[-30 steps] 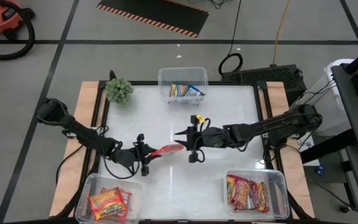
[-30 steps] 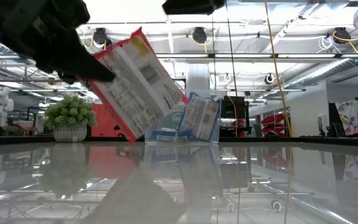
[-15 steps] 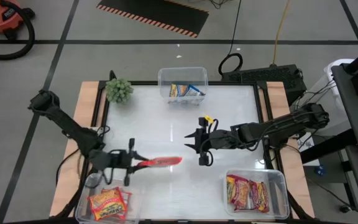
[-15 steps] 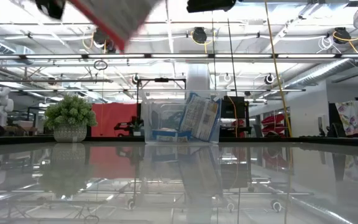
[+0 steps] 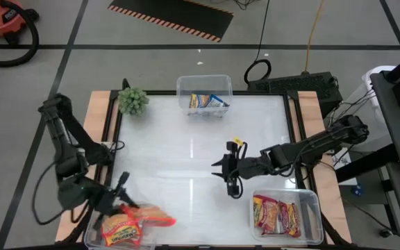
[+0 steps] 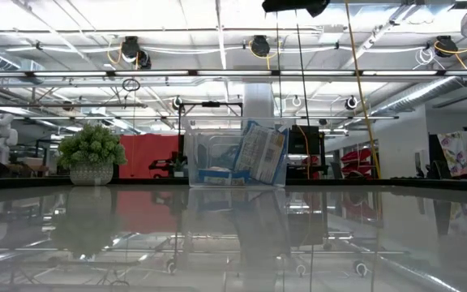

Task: Sort Maruchan noodles
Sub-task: Put the orange noodle pack into the left transparent bin

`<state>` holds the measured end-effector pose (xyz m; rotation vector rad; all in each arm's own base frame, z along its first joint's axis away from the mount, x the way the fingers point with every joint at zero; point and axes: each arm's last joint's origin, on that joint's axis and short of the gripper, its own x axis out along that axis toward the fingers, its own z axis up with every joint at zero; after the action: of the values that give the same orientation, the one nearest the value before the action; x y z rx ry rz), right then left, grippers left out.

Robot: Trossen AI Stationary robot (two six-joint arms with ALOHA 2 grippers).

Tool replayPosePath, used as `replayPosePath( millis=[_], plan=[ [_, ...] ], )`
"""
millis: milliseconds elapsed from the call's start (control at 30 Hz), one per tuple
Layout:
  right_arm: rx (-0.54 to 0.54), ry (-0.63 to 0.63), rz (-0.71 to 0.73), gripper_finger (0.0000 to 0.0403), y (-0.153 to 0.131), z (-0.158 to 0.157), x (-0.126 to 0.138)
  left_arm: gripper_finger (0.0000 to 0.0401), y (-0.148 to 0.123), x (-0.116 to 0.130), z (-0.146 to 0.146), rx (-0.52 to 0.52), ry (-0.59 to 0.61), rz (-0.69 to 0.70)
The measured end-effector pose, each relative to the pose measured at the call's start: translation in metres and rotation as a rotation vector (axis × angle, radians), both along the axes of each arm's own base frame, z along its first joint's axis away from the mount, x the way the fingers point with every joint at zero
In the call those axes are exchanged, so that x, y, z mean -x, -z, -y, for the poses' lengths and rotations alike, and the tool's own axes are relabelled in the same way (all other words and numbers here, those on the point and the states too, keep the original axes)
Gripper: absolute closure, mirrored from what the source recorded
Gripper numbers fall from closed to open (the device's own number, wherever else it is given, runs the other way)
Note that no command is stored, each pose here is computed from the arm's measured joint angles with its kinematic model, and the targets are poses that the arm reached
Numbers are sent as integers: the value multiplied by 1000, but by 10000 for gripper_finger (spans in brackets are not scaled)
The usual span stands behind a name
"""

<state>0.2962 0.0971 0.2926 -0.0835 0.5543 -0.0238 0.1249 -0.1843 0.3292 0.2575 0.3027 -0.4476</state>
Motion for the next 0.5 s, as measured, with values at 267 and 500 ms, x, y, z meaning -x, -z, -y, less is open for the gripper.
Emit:
replayPosePath(
  millis=[267,500],
  plan=[
    [-64,-46,-30,279,3,-27,12,319,-4,34,17,-11,153,-27],
    [-124,-65,-28,279,2,-44,20,319,13,55,15,-145,146,-116]
  ],
)
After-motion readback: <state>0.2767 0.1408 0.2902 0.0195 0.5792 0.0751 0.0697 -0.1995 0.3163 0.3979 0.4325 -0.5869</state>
